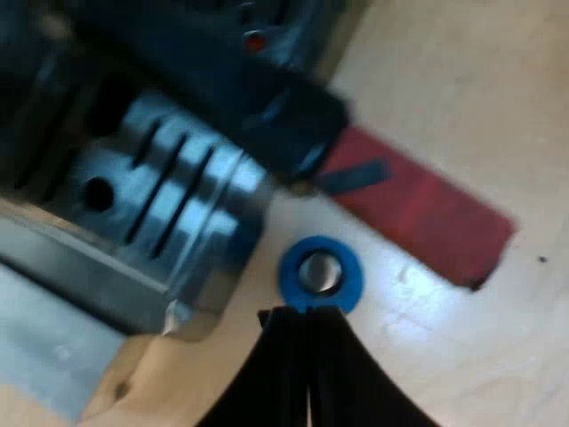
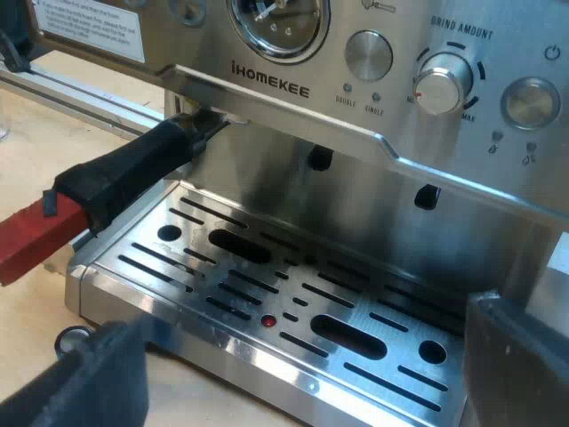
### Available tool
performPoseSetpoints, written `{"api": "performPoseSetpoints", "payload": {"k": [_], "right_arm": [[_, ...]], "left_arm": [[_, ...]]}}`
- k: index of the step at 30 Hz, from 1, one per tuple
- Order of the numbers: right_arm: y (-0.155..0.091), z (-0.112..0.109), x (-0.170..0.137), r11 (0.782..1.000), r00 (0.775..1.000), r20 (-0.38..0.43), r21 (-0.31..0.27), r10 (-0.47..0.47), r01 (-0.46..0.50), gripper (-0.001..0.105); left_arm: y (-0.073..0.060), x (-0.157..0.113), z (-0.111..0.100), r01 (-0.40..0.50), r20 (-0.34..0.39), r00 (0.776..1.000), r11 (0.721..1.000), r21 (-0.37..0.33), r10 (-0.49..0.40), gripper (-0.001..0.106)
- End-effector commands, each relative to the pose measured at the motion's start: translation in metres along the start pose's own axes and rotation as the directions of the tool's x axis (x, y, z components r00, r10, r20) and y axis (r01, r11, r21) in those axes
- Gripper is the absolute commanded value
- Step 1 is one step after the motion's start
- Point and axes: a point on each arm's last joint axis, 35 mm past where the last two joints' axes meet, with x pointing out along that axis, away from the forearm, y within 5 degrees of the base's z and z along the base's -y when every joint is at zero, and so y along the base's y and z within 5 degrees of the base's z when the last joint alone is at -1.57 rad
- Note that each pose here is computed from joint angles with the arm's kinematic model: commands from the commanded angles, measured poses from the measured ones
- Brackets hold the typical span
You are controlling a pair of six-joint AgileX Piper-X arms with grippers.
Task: Put the handle in the coffee machine
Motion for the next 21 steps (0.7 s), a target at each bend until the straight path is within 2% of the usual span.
{"api": "performPoseSetpoints", "payload": {"k": [1,5,7,10,16,21], "right_arm": [[-0.003,0.004,-0.003,1.000,1.000,0.019,0.006,-0.004,0.004,0.074],[-0.003,0.004,-0.003,1.000,1.000,0.020,0.006,0.004,-0.004,0.074],[-0.002,0.004,-0.003,1.000,1.000,0.020,0.006,0.008,-0.008,0.074],[-0.001,0.004,-0.003,0.999,0.998,0.025,0.005,0.050,-0.050,0.074],[0.001,0.004,-0.003,0.995,0.994,0.031,0.004,0.102,-0.103,0.074],[0.001,0.004,-0.003,0.995,0.994,0.031,0.004,0.102,-0.102,0.074]], "left_arm": [[0.004,-0.019,-0.005,-0.031,0.060,0.998,0.999,-0.028,0.033,0.000],[0.004,-0.030,-0.009,-0.056,0.098,0.993,0.998,-0.040,0.060,0.000],[0.000,-0.041,-0.012,-0.075,0.132,0.988,0.996,-0.050,0.081,0.000],[-0.006,-0.046,-0.015,-0.035,0.148,0.988,0.998,-0.049,0.042,0.000],[-0.014,-0.040,-0.019,0.032,0.091,0.995,0.999,-0.040,-0.029,0.000],[-0.016,-0.038,-0.018,0.040,0.087,0.996,0.999,-0.031,-0.037,0.000]]}}
